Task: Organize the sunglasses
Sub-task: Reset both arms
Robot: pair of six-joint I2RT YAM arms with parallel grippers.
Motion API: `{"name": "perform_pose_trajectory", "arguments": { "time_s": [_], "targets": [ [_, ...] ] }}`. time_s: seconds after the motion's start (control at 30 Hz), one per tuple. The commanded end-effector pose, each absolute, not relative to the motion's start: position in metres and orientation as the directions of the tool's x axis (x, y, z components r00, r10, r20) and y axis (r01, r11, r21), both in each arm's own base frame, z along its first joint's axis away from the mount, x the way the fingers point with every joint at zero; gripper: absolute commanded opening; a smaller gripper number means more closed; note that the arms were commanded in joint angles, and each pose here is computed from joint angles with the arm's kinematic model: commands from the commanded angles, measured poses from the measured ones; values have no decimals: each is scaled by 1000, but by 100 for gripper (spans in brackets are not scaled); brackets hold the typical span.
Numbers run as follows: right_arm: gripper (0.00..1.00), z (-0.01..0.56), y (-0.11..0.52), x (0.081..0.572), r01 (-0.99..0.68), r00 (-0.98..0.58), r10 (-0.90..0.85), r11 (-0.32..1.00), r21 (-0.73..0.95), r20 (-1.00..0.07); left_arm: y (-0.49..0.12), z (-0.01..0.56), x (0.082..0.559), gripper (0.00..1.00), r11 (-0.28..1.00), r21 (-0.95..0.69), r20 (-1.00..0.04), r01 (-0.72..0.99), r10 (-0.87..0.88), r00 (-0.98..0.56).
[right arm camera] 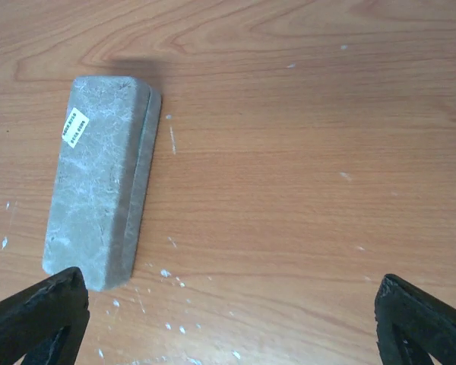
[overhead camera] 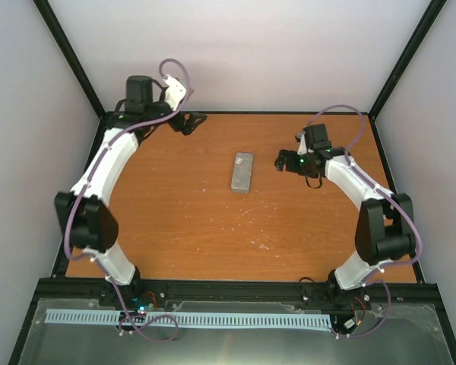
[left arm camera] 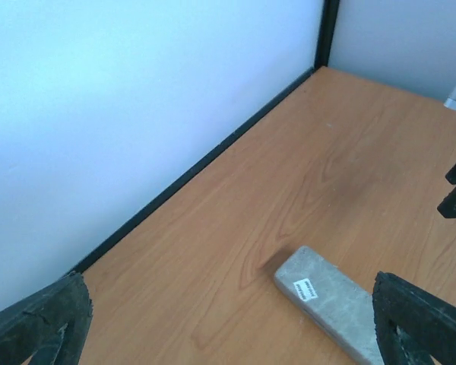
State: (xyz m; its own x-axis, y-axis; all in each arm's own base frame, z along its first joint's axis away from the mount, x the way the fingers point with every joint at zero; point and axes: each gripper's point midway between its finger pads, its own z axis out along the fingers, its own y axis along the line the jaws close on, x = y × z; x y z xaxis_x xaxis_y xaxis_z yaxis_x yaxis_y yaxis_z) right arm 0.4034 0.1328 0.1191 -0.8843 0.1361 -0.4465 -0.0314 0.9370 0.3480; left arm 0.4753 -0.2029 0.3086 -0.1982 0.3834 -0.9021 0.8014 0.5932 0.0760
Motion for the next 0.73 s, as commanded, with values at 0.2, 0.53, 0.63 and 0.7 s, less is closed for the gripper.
{"name": "perform_pose_trajectory", "arguments": {
  "time_s": [0.2, 0.53, 0.63, 0.7],
  "targets": [
    [100, 116, 90, 369, -18, -874, 126, 957, 289, -470, -122, 221, 415, 100, 829, -301, -773, 472, 78, -630],
    [100, 108, 78, 378, 90, -883, 198, 962, 259, -426, -111, 195, 382, 100, 838, -329, -739, 434, 58, -671],
    [100, 105, 75, 378, 129, -878, 231, 958, 258, -420, -109, 195, 381, 100, 842, -314, -748, 439, 66, -661],
    [100, 105, 76, 378, 134, -878, 239, 954, 267, -415, -109, 196, 382, 100, 840, -309, -754, 446, 70, -653]
  ]
}}
